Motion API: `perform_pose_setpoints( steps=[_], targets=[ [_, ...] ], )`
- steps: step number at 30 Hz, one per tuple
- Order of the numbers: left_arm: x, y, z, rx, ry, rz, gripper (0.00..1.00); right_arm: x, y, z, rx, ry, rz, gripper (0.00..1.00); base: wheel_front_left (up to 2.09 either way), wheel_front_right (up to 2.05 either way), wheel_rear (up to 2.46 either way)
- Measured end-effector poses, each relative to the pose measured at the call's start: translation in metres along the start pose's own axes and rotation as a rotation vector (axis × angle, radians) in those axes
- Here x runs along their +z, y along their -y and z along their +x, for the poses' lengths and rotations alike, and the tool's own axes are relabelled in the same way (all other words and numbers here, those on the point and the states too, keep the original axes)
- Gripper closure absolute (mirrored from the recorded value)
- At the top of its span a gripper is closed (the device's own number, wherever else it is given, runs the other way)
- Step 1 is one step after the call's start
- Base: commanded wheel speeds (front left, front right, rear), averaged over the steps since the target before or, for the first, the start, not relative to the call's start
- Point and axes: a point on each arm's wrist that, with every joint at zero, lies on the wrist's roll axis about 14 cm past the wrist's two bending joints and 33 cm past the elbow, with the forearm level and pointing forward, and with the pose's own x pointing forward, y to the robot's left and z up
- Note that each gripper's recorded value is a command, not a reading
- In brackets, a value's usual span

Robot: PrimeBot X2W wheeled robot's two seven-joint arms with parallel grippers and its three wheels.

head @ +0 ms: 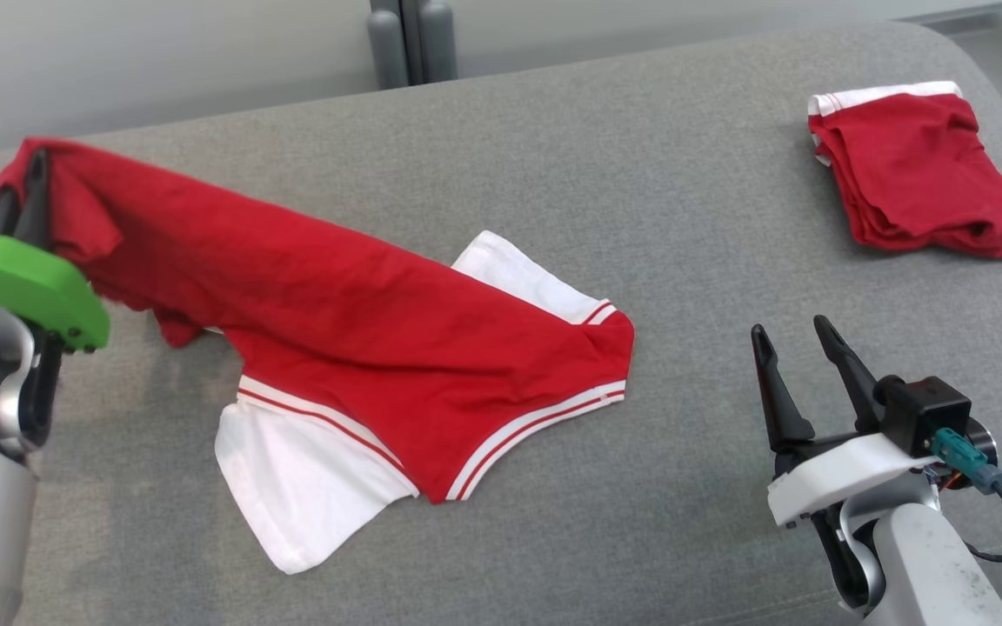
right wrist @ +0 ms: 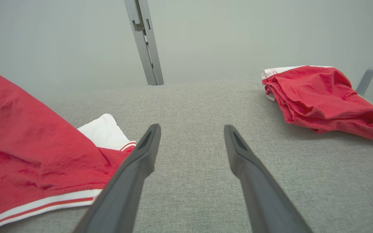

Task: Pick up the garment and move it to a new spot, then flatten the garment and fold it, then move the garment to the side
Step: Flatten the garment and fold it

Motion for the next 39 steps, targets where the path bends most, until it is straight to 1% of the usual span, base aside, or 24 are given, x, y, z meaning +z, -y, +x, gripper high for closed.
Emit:
perform_pose_setpoints(
  steps=[1, 2, 3, 4, 5, 10, 13, 17, 22, 30, 34, 39],
  targets=[
    [-0.009, -0.006, 0.001, 0.014, -0.023, 0.002, 1.00, -0.001, 0.000, 0.000, 0.000, -0.004, -0.001, 0.00, 0.00, 0.00, 0.00],
    [-0.021, -0.011, 0.002, 0.023, -0.050, 0.002, 0.93, -0.003, 0.000, 0.001, 0.000, -0.009, -0.003, 0.00, 0.00, 0.00, 0.00],
    [-0.031, -0.013, 0.002, 0.024, -0.074, 0.002, 0.61, -0.005, 0.001, 0.001, 0.000, -0.014, -0.005, 0.00, 0.00, 0.00, 0.00],
    [-0.038, -0.015, 0.003, 0.026, -0.087, 0.002, 0.33, -0.006, 0.001, 0.002, 0.000, -0.018, -0.009, 0.00, 0.00, 0.00, 0.00],
    [-0.045, -0.016, 0.005, 0.025, -0.097, 0.009, 0.00, -0.008, 0.001, 0.003, 0.000, -0.021, -0.011, 0.00, 0.00, 0.00, 0.00],
    [-0.063, -0.016, 0.013, 0.007, -0.122, 0.027, 0.00, -0.014, 0.002, 0.005, 0.000, -0.040, -0.015, 0.00, 0.00, 0.00, 0.00],
    [-0.065, -0.019, 0.015, 0.005, -0.121, 0.034, 0.00, -0.017, 0.001, 0.006, 0.004, -0.047, -0.016, 0.00, 0.00, 0.00, 0.00],
    [-0.059, -0.028, 0.012, 0.017, -0.089, 0.043, 0.00, -0.016, -0.005, 0.008, 0.021, -0.044, -0.014, 0.00, 0.00, 0.00, 0.00],
    [-0.041, -0.021, 0.007, -0.008, -0.001, 0.039, 0.00, -0.011, -0.013, 0.008, 0.042, -0.030, -0.012, 0.00, 0.00, 0.00, 0.00],
    [-0.064, 0.017, -0.038, -0.059, 0.030, -0.062, 0.00, -0.010, -0.026, 0.004, 0.079, -0.028, -0.011, 0.00, 0.00, 0.00, 0.00],
    [-0.084, 0.030, -0.067, -0.039, 0.005, -0.119, 0.00, -0.015, -0.037, 0.002, 0.109, -0.041, -0.011, 0.00, 0.00, 0.00, 0.00],
    [-0.087, 0.039, -0.092, -0.002, 0.029, -0.187, 0.00, -0.033, -0.053, -0.004, 0.155, -0.099, -0.008, 0.00, 0.00, 0.00, 0.00]
  ],
)
